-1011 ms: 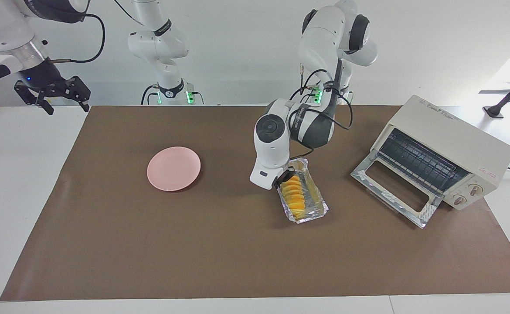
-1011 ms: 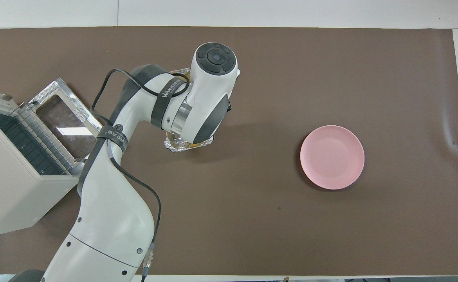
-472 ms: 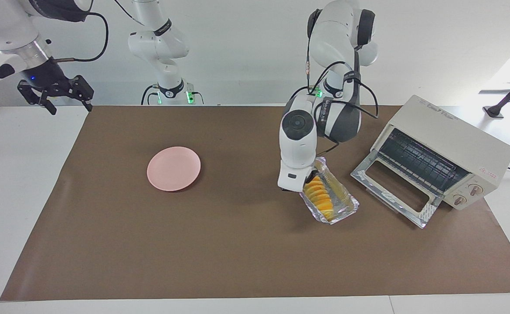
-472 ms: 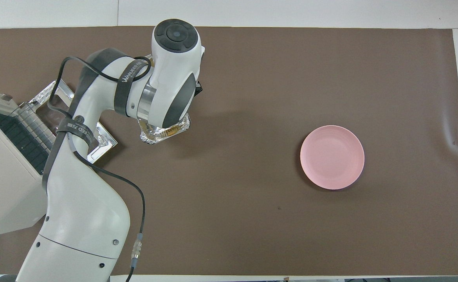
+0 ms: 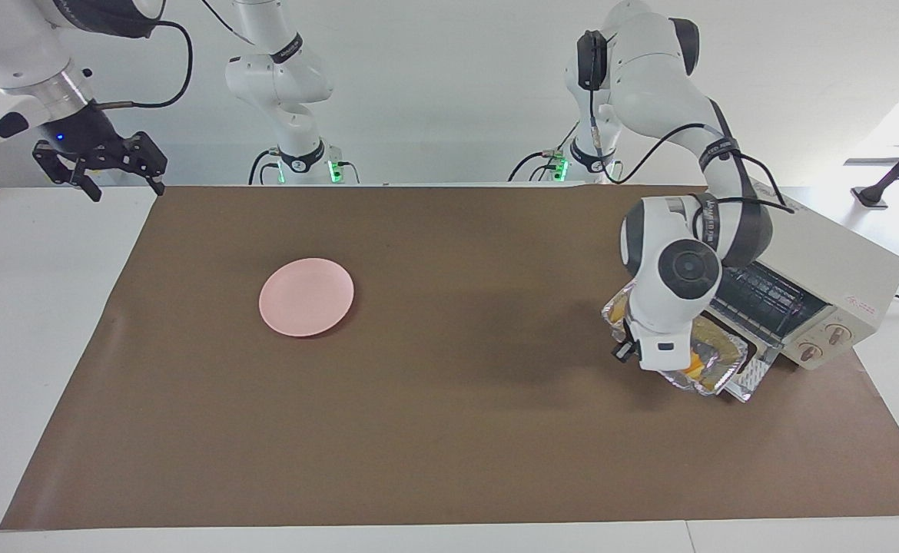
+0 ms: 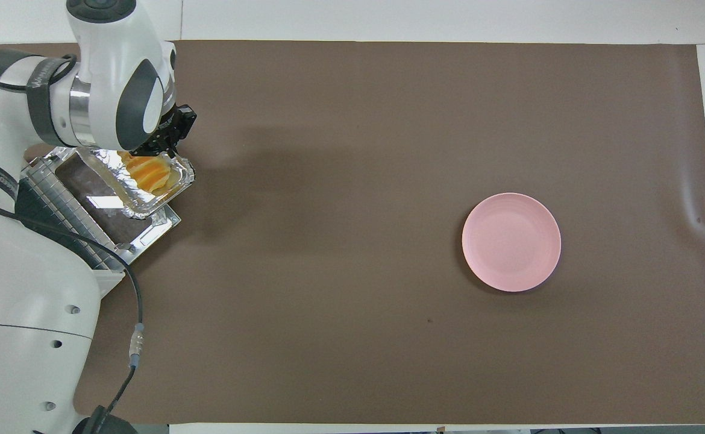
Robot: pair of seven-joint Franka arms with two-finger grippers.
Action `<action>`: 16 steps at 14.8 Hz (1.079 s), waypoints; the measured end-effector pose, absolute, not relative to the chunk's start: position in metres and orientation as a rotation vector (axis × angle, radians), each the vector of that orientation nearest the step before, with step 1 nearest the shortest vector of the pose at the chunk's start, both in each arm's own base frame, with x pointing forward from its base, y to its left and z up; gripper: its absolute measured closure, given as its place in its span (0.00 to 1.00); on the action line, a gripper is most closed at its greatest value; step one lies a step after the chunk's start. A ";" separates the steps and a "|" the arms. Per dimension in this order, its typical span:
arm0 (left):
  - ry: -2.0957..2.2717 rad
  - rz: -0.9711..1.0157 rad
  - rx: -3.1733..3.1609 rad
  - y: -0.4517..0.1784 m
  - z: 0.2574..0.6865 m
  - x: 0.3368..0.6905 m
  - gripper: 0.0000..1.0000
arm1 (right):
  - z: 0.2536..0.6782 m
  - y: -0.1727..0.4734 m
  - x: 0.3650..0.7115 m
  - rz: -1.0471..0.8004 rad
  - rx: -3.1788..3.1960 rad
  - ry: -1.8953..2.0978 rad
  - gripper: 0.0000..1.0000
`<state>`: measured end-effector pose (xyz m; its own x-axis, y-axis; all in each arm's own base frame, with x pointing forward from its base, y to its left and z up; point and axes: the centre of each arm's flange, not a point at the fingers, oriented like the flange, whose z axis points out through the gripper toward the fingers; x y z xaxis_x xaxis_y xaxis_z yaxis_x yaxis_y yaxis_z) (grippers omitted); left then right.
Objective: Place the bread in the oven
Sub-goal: 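Lower the foil tray into the open oven with the left gripper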
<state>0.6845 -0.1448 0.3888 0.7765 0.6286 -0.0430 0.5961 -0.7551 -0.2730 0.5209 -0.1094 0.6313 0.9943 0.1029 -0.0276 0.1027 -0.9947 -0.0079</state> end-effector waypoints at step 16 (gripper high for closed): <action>-0.975 0.410 -2.707 -0.003 0.402 0.642 0.98 | 0.631 -0.109 0.521 0.046 -3.130 -0.162 0.00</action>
